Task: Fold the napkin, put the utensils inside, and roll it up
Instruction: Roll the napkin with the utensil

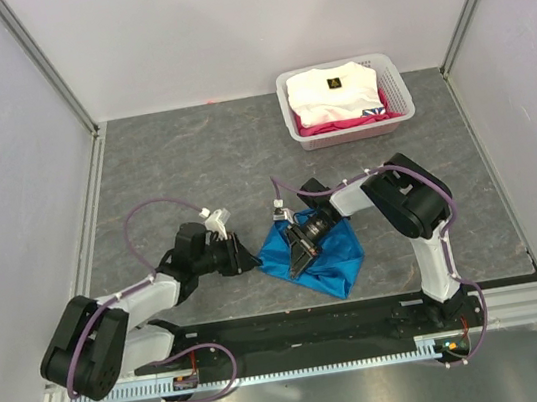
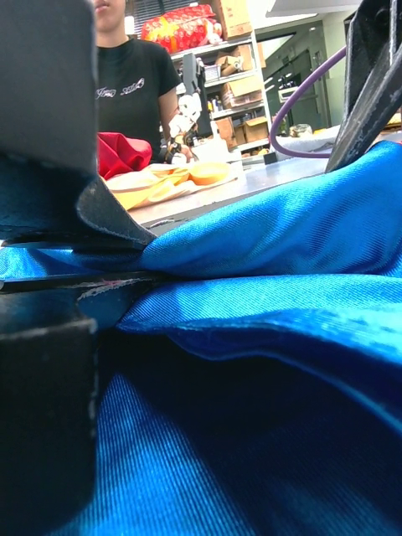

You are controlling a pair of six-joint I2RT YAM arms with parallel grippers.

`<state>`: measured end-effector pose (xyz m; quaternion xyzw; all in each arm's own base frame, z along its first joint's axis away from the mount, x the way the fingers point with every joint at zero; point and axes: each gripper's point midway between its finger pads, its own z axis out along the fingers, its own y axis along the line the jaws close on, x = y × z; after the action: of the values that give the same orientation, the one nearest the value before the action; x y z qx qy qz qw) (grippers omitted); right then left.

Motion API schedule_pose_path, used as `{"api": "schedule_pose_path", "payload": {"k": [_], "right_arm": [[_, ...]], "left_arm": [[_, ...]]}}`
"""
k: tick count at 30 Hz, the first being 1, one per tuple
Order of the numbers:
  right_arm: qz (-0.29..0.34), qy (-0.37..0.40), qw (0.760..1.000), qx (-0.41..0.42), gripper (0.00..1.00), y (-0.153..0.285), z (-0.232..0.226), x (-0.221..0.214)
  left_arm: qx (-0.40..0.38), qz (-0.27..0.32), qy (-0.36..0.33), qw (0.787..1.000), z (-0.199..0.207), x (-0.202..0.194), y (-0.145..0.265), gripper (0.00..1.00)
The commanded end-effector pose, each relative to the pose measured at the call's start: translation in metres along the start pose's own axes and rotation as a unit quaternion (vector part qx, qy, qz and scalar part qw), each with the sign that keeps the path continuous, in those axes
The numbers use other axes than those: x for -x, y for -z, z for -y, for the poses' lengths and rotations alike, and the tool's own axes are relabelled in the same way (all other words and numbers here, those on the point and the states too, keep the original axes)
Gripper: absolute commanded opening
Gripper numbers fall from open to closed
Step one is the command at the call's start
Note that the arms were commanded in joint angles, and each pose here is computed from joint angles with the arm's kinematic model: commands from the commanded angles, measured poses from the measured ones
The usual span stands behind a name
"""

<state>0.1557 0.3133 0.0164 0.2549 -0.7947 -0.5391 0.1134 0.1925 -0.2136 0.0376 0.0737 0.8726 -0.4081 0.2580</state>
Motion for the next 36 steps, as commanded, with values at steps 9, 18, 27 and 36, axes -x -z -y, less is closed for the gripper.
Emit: {"api": "schedule_pose_path", "payload": {"k": [9, 18, 27, 36], "right_arm": [[0.007, 0.021, 0.999, -0.046, 0.19, -0.003, 0.029, 0.004], [0.009, 0.018, 0.998, -0.054, 0.2, -0.003, 0.032, 0.005], [0.037, 0.03, 0.995, -0.084, 0.43, 0.009, 0.017, 0.018], [0.066, 0.054, 0.987, -0.14, 0.64, 0.03, -0.005, 0.023]], "left_arm": [[-0.025, 0.043, -0.045, 0.998, 0.015, 0.031, -0.007, 0.34], [-0.026, 0.036, -0.031, 0.999, 0.011, 0.026, -0.012, 0.27], [0.023, 0.018, -0.001, 1.0, -0.002, 0.026, -0.013, 0.02], [0.029, -0.001, 0.018, 0.999, 0.003, 0.03, -0.014, 0.02]]}}
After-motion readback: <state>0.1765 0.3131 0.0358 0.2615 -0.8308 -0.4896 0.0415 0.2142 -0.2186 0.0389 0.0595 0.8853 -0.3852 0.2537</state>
